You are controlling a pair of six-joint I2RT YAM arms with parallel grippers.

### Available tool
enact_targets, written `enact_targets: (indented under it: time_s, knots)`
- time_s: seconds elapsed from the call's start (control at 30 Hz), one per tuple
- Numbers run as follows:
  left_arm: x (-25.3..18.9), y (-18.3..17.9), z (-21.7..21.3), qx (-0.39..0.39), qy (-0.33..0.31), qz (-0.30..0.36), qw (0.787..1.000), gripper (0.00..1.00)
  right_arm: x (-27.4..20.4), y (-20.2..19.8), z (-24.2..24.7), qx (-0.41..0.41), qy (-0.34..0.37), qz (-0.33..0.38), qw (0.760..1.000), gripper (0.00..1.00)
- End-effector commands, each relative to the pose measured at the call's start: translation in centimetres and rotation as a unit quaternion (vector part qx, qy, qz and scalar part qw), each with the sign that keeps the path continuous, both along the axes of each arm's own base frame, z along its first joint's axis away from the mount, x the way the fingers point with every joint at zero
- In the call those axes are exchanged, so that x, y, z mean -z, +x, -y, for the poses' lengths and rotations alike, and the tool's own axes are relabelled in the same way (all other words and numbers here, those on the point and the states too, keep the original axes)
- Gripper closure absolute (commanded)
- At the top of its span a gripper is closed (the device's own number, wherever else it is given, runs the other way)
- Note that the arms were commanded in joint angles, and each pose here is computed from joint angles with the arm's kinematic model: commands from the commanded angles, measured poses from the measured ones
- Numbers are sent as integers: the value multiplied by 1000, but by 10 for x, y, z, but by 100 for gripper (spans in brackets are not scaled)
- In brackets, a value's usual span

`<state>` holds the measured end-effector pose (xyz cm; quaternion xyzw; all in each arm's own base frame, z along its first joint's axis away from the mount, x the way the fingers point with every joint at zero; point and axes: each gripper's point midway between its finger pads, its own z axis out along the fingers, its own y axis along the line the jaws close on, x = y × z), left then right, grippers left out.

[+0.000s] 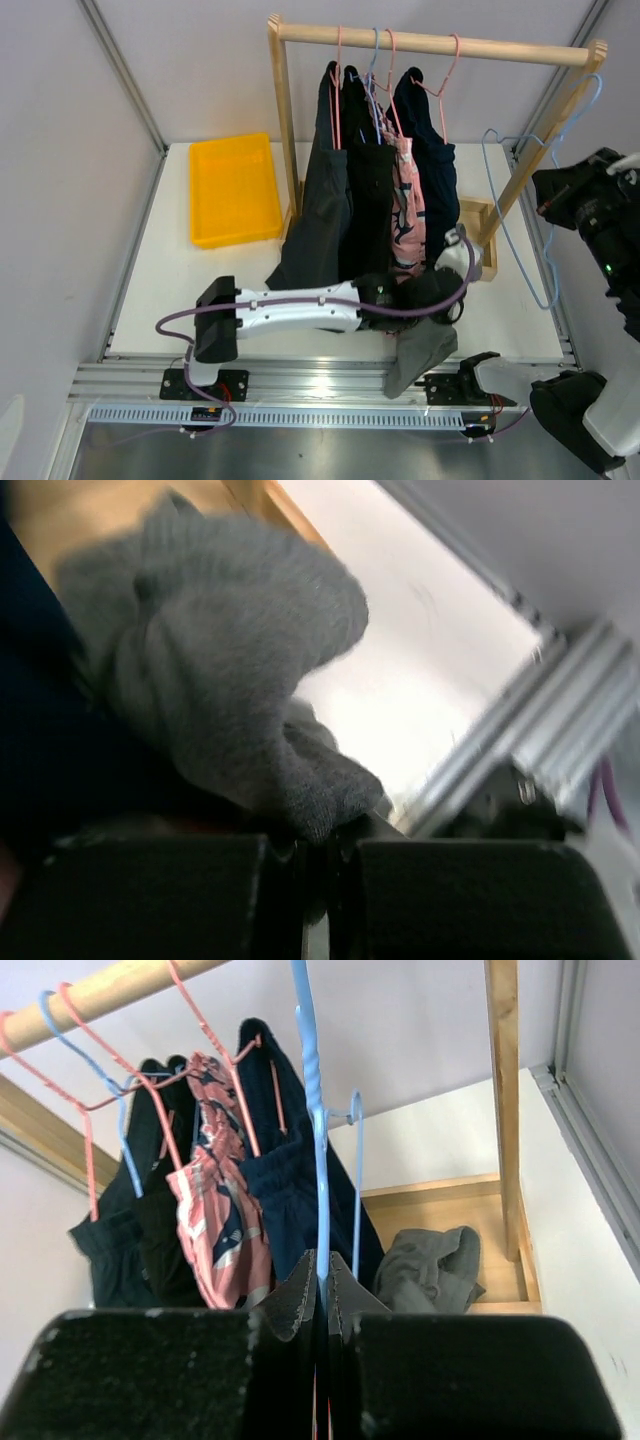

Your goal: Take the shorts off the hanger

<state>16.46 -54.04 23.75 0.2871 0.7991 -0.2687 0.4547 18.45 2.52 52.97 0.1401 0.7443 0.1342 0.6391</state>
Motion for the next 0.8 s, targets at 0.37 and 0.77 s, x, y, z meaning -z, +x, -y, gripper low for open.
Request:
enact_targets:
  time_s: [0.37, 0.77]
  knots:
    - [-29, -217, -65, 136, -26, -14, 990, 100, -31, 147, 23, 98, -22, 49, 994, 100]
    - [-87, -199, -140, 65, -39, 13, 997, 100, 28, 220, 22, 79, -5, -16, 997, 100]
